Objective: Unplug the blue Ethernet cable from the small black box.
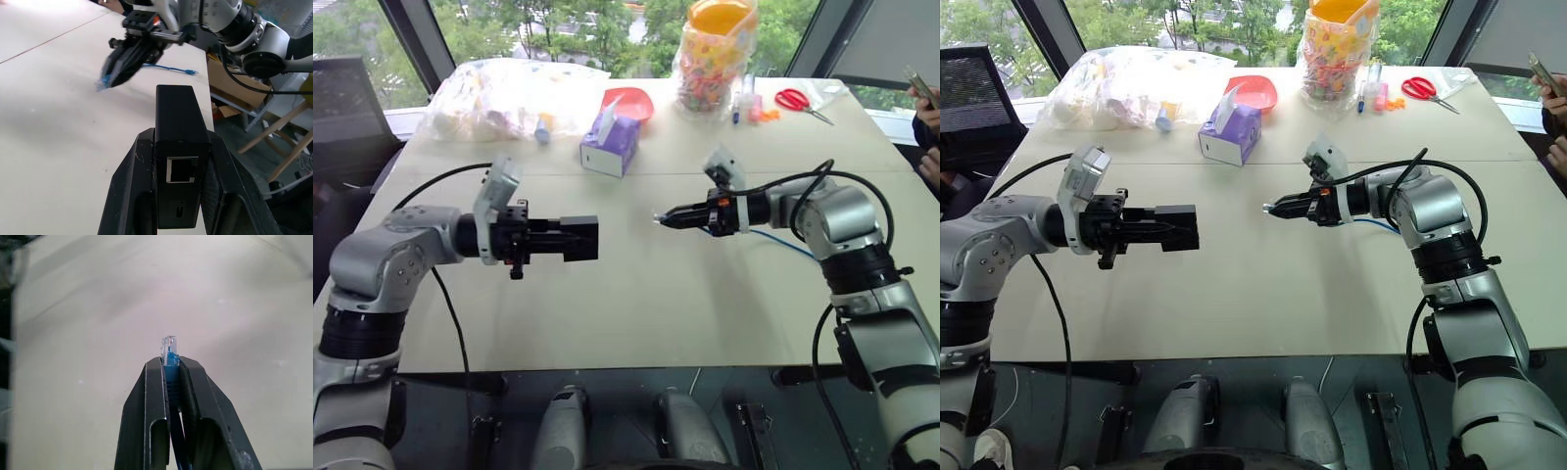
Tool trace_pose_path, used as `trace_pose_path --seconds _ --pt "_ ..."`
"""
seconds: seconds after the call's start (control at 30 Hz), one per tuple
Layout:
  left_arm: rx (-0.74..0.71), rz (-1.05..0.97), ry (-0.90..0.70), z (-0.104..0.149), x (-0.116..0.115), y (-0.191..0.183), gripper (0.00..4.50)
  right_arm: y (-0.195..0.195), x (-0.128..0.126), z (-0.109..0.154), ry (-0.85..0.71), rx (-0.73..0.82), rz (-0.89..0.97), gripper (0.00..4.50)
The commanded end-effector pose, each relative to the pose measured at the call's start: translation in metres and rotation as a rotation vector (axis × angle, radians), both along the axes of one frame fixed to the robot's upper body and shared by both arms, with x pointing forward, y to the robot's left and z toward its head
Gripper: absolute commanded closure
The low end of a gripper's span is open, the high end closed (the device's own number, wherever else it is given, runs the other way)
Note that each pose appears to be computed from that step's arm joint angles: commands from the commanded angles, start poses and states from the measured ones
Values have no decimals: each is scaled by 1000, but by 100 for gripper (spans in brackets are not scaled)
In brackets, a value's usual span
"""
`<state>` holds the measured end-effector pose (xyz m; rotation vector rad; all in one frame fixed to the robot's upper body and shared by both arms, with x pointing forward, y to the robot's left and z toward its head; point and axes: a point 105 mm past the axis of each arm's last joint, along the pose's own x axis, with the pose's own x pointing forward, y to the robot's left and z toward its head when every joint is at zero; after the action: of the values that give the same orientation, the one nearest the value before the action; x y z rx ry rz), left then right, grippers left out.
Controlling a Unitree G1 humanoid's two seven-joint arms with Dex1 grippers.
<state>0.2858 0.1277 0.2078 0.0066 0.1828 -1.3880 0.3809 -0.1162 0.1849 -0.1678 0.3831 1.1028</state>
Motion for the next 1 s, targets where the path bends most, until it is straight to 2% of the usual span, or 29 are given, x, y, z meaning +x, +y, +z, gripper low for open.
trace_pose_path --seconds 0.03,0.13,0.27,0.37,0.53,0.57,0.63,0.73,0.87,1.0 --pt "25 16 -84 -8 6 -12 399 2 27 17 -150 3 -116 441" --pt "2 174 -219 -21 37 -34 399 6 55 1 -196 -28 -289 441" --pt "-47 204 -264 -37 42 -60 399 7 71 -14 -185 -24 -417 441" --pt "-51 223 -265 -50 47 -70 399 6 74 -25 -163 -44 -460 323" --pt "-39 241 -268 -62 52 -75 399 -2 73 -30 -172 -79 -489 67" --pt "-32 252 -259 -64 54 -74 399 -5 73 -19 -202 -39 -488 17" --pt "-29 265 -240 -68 56 -72 399 -11 67 3 -232 47 -482 7" --pt "-15 288 -245 -72 60 -67 399 -21 49 16 -237 98 -468 7" --pt "21 348 -273 -84 68 -59 399 -33 14 8 -206 96 -438 7" --pt "-1 422 -320 -90 79 -60 399 -35 -20 -9 -119 87 -382 7"
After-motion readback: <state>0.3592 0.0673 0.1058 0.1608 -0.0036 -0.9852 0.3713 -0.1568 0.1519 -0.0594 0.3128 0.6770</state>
